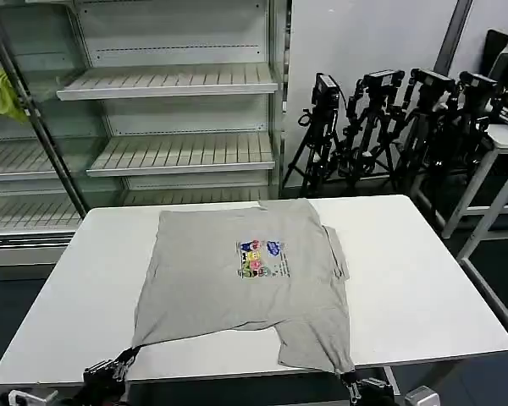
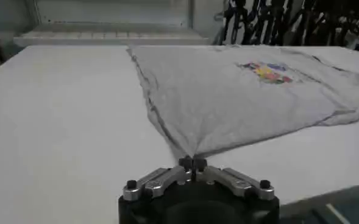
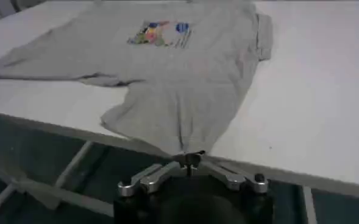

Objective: Fold and organize the clothes.

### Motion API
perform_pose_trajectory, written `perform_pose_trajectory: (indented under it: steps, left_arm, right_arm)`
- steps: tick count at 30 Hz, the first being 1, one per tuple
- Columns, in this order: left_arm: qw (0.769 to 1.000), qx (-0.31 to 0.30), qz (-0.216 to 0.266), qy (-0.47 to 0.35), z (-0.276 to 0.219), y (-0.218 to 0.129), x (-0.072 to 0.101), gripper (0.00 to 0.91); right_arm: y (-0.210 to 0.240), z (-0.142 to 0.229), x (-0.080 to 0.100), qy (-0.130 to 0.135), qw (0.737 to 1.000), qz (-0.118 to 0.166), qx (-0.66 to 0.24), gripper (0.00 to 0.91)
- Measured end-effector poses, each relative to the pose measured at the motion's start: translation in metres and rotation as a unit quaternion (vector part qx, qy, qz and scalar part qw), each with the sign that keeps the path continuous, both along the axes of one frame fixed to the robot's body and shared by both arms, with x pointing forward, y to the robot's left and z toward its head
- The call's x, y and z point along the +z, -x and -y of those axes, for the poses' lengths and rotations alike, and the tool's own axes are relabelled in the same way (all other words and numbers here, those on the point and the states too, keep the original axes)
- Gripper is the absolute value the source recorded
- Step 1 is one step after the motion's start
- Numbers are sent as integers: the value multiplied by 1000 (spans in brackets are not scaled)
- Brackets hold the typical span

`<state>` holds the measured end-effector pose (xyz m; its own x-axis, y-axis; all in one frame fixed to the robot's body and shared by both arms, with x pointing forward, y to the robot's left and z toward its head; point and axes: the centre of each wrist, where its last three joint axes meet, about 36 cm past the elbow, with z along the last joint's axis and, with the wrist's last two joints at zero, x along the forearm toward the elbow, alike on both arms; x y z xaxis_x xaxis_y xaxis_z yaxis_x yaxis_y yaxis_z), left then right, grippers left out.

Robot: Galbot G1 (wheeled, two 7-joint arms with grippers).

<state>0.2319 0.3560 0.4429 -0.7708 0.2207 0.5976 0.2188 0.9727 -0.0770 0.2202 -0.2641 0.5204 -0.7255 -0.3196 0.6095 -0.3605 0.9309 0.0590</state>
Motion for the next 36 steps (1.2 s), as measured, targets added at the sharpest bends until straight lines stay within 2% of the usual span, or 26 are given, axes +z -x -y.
perform_pose_trajectory:
  steps: [4,10,16,29,36]
  left_arm:
    - [1000,-1,2,-5,-2,3,7,50]
    - [1000,0,6,-10,-6,5,20,50]
    - [1000,-2,15,-18,-11,4,33,50]
    - [998,-7,65,-9,-18,-31,46,50]
    - [996,-7,93,-6,-23,-62,45,50]
  right_arm:
    - [2,0,12,1,1000,14,-5,0]
    - [0,4,15,10,1000,20,-17,0]
    - [-4,5,19,4,999,33,-24,0]
    - [-37,1,44,-39,992,123,-1,0]
    - [-74,19,28,-19,990,141,-2,0]
